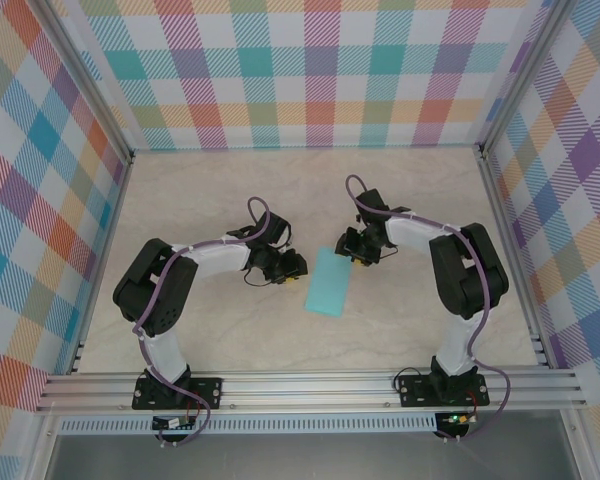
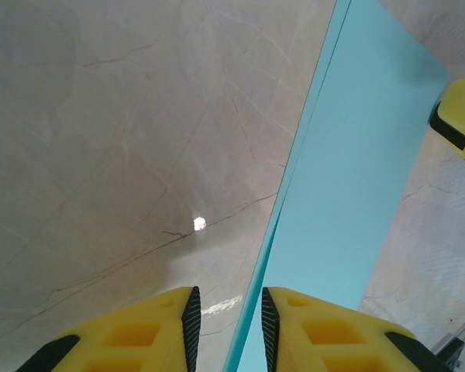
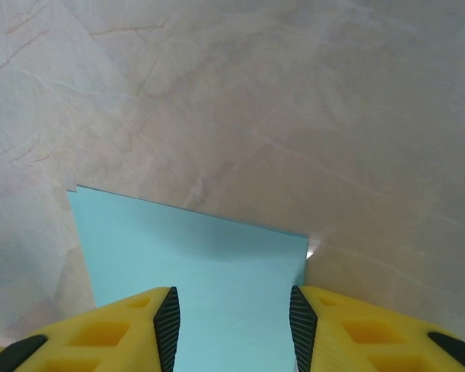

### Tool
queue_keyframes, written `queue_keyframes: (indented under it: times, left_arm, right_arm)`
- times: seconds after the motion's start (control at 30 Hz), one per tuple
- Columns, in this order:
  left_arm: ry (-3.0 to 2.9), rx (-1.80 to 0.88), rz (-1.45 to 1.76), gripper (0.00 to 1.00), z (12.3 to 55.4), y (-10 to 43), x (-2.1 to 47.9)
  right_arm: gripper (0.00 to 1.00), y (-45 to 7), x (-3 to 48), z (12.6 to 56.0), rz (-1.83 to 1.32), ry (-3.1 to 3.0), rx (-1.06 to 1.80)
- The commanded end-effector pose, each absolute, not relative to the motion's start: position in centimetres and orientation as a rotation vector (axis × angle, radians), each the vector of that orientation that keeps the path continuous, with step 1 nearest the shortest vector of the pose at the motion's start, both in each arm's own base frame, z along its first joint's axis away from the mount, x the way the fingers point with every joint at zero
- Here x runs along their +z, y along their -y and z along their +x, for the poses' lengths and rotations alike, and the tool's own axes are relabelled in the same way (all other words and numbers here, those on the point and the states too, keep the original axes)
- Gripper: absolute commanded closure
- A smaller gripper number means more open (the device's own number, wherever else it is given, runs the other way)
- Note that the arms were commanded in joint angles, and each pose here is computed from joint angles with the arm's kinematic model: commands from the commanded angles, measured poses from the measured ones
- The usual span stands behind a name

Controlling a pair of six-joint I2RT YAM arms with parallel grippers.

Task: Fold a paper plane with a square sheet of paper (pick it up from the middle)
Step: Fold the square sheet of paper in half at the center of the table.

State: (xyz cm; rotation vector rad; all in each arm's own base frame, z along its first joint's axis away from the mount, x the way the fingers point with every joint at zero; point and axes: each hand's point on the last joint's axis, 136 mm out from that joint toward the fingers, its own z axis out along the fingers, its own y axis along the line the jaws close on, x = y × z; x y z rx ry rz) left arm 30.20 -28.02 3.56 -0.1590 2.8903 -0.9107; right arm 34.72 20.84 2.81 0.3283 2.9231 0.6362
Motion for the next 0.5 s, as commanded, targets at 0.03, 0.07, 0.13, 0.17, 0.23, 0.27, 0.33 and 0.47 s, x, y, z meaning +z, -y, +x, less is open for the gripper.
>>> queue_keyframes:
  times: [0.03, 0.07, 0.13, 0.17, 0.23, 0.27, 0.33, 0.47]
  left_arm:
    - [-2.908, -0.926, -0.155, 0.70, 30.1, 28.0, 3.3]
    - [-2.908, -0.926, -0.153, 0.70, 30.1, 28.0, 3.3]
    - [-2.910, -0.924, -0.154, 0.70, 30.0, 27.9, 3.3]
    - [-2.912, -0.923, -0.155, 0.70, 30.0, 27.9, 3.2]
    - [-2.912, -0.923, -0.155, 0.70, 30.0, 27.9, 3.2]
    - [-2.915, -0.920, -0.156, 0.70, 29.9, 27.8, 3.1]
    - [-2.915, -0.921, -0.155, 0.70, 29.9, 27.8, 3.1]
    - [-2.916, -0.919, -0.155, 0.70, 29.9, 27.8, 3.1]
  right_arm:
    - [0.55, -20.6, 3.9, 35.0, 0.307, -2.904, 0.602]
    - [0.56, -20.6, 3.6, 34.9, 0.314, -2.909, 0.607]
    - [0.56, -20.8, 3.2, 34.8, 0.323, -2.917, 0.622]
    - [0.56, -21.0, 2.9, 34.8, 0.326, -2.924, 0.633]
    - [0.56, -21.3, 2.7, 34.8, 0.327, -2.929, 0.655]
    - [0.56, -21.4, 2.6, 34.8, 0.324, -2.931, 0.661]
    - [0.56, -21.6, 2.6, 34.8, 0.322, -2.931, 0.675]
    - [0.56, -21.7, 2.5, 34.8, 0.324, -2.939, 0.681]
